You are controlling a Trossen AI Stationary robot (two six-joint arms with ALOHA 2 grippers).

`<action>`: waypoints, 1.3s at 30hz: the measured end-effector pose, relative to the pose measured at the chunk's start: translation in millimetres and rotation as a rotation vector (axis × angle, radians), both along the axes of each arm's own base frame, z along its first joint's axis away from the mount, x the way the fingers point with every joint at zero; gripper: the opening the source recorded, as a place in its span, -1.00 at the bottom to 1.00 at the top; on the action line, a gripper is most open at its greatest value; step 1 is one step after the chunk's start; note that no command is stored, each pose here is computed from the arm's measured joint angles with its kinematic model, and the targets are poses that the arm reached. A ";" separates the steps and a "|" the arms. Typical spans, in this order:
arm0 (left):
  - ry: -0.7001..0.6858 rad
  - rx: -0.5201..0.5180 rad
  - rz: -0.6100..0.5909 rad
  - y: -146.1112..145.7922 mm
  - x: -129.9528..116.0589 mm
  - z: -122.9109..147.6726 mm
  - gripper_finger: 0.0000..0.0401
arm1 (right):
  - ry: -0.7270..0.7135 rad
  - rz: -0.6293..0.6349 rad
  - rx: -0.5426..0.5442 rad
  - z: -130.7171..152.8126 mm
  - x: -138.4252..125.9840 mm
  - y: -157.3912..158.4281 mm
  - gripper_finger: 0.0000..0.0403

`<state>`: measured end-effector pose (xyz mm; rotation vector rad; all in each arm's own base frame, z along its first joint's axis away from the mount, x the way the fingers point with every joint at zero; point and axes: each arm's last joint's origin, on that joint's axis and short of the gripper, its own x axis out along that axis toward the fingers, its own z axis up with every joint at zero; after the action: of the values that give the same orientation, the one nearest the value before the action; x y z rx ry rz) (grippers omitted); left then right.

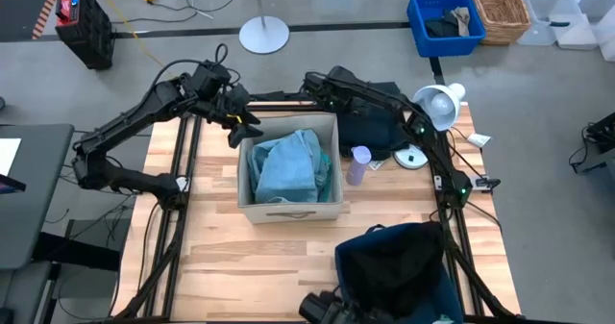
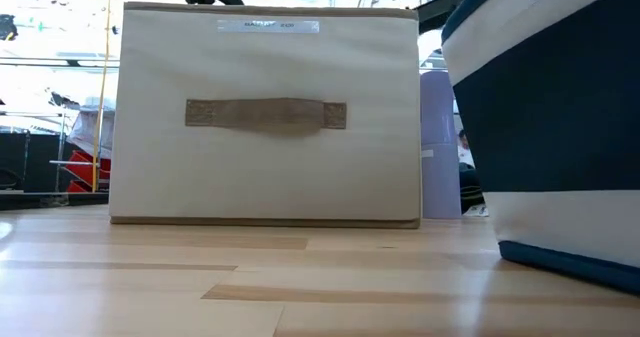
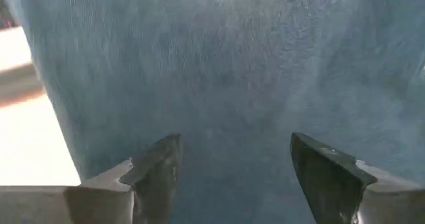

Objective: Sort clothes
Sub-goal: Put the black pants into the blue laundry bin

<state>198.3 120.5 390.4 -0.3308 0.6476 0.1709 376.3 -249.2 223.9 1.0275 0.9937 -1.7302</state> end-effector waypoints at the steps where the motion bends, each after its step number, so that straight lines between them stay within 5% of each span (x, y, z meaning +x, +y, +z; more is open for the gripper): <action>1: -0.001 0.001 -0.001 -0.4 -0.5 0.3 0.09 | 0.020 0.039 0.009 0.2 1.5 3.9 0.49; 13: 0.020 0.000 -0.020 -1.9 -2.5 -1.1 0.09 | 0.105 0.280 -0.128 44.5 -2.4 24.1 0.46; 20: 0.010 0.008 -0.020 -1.5 -1.9 -0.2 0.09 | 0.131 0.417 -0.244 100.3 -26.1 32.9 0.44; 33: -0.011 -0.053 0.054 -0.3 -0.7 1.3 0.09 | 0.348 0.968 -0.260 186.9 -80.1 68.1 0.44; 39: -0.056 -0.060 0.122 2.8 1.9 5.4 0.09 | 0.257 1.027 -0.317 219.7 -110.5 92.3 0.44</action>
<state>200.2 123.3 395.8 -0.4314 0.5785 0.2583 265.8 -156.8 443.6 0.0141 1.0807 -1.0833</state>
